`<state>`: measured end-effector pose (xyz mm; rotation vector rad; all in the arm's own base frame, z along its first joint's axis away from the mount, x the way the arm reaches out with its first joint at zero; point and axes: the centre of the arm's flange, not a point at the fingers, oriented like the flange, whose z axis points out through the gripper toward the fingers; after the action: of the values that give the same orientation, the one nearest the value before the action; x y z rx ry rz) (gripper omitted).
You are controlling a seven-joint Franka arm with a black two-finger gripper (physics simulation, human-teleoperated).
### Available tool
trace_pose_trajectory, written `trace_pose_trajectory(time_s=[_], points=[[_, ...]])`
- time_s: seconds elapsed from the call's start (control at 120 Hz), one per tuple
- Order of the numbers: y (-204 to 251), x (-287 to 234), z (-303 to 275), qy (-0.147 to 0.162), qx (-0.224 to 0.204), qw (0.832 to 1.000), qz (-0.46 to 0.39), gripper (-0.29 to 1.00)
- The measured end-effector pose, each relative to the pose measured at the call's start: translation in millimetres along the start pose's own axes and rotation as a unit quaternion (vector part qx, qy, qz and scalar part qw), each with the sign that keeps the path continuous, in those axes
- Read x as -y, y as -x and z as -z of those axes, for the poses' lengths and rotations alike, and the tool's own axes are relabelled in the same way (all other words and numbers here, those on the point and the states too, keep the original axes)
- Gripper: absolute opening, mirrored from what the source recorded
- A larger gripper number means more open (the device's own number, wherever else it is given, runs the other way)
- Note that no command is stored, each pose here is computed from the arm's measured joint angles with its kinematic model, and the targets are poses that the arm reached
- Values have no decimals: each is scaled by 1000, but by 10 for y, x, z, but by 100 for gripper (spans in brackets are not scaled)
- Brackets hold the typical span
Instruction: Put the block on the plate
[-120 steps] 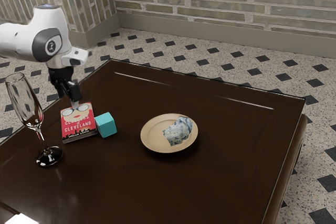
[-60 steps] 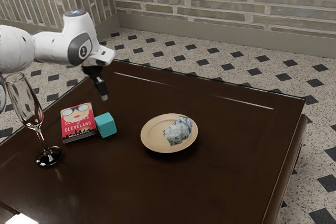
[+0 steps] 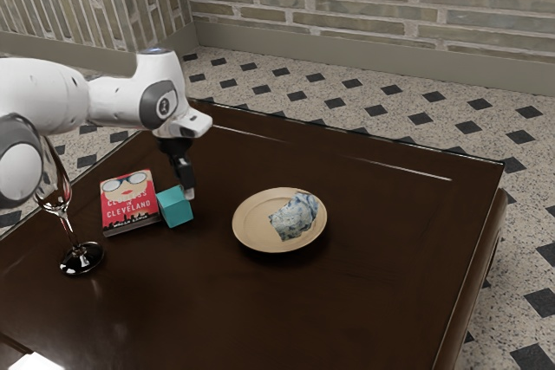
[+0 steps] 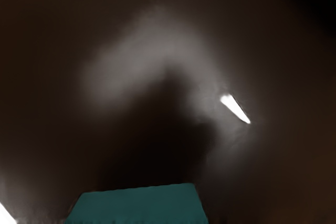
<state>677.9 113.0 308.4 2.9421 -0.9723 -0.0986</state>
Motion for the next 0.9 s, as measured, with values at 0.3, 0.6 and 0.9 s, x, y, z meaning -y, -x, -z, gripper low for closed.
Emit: trace_pose_trajectory(time_s=[0.3, 0.6, 0.9], points=[[316, 76, -216, 12, 20, 1000, 11, 70], [300, 121, -503, 18, 29, 999, 6, 61], [296, 147, -470, 11, 27, 1000, 4, 40]])
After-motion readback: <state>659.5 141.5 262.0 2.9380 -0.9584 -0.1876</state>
